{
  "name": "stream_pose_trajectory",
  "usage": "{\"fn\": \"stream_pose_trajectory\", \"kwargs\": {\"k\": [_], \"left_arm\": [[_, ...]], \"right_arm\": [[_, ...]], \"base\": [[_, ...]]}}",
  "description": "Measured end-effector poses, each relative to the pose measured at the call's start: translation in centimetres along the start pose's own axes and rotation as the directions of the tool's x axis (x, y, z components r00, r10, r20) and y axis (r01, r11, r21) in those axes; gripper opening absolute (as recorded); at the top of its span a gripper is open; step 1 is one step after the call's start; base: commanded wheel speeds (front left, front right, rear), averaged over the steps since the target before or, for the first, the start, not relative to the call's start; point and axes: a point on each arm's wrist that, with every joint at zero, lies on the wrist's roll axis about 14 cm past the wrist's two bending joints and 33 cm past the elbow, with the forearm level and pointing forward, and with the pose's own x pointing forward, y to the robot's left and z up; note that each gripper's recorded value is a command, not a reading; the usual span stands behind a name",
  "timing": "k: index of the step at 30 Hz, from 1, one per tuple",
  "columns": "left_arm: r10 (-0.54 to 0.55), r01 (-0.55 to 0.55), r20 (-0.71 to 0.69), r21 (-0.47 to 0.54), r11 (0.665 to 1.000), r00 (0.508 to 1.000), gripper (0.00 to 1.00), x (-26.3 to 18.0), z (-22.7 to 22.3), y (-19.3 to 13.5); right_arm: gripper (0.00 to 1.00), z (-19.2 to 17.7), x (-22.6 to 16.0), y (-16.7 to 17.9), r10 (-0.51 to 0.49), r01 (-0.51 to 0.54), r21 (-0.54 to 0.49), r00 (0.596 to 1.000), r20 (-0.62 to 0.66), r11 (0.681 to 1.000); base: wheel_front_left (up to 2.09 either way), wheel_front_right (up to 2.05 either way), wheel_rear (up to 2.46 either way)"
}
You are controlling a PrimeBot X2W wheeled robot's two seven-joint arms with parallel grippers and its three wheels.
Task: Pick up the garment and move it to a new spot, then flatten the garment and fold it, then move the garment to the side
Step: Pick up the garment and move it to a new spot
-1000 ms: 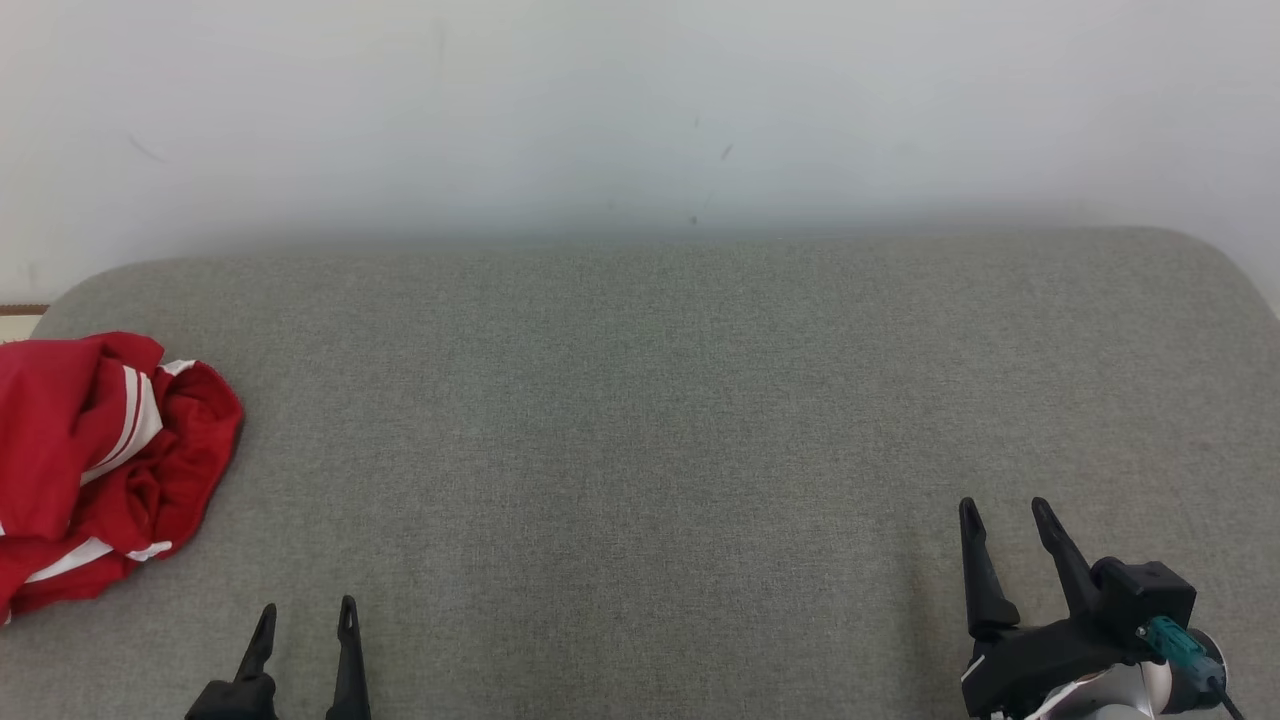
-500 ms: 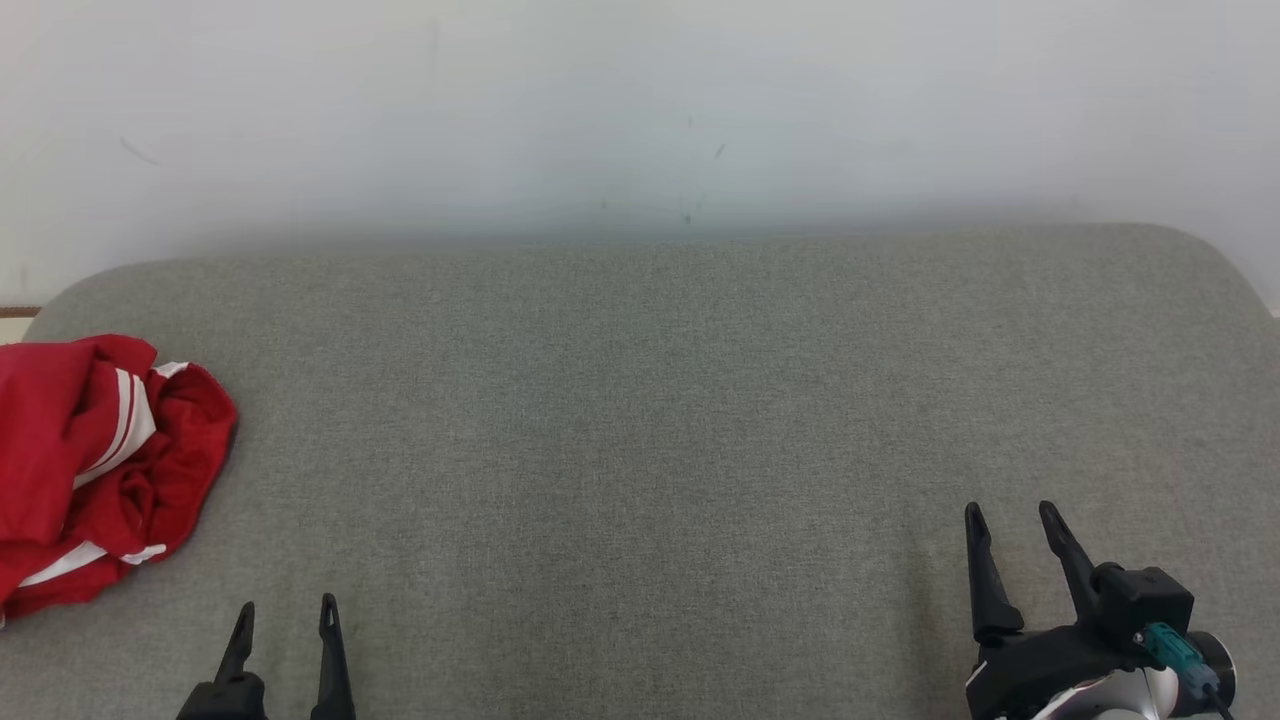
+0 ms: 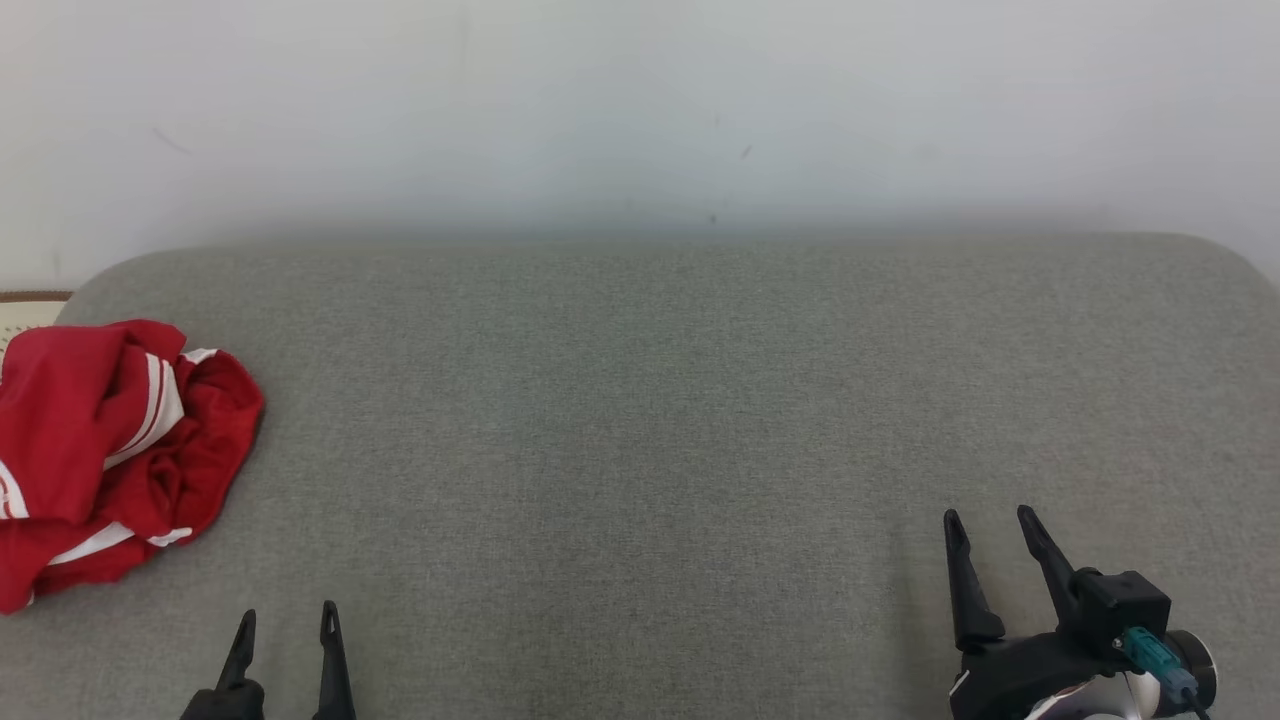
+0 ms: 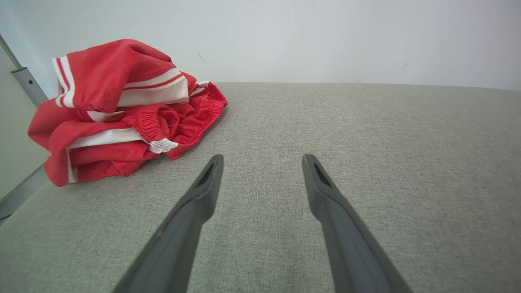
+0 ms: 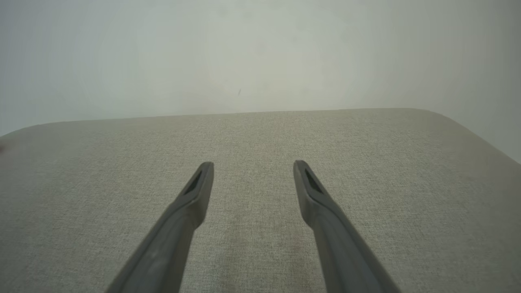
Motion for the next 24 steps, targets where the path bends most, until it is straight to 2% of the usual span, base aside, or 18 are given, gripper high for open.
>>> {"fn": "stream_pose_trajectory", "kwargs": {"k": [6,13,18,24], "left_arm": [[0.080,-0.080,-0.011,-0.006,0.997,0.997,1.00,-1.1,-0.3,2.8],[0.197,-0.197,-0.030,0.006,0.980,0.980,1.00,-3.3,-0.8,7.1],[0.293,-0.293,-0.054,0.013,0.956,0.955,1.00,-5.9,-1.4,10.4],[0.413,-0.413,-0.071,0.015,0.911,0.908,1.00,-9.2,-1.7,14.2]], "right_arm": [[1.00,-0.1,1.3,3.9,0.123,-0.123,-0.002,0.992,0.000,0.992],[1.00,-0.3,3.0,9.0,0.279,-0.279,0.005,0.960,-0.003,0.960],[1.00,-0.5,3.8,13.0,0.389,-0.388,0.021,0.921,-0.006,0.921],[1.00,-0.5,4.2,18.5,0.529,-0.529,0.030,0.848,-0.001,0.848]], "base": [[0.00,0.00,0.00],[0.00,0.00,0.00],[0.00,0.00,0.00],[0.00,0.00,0.00]]}}
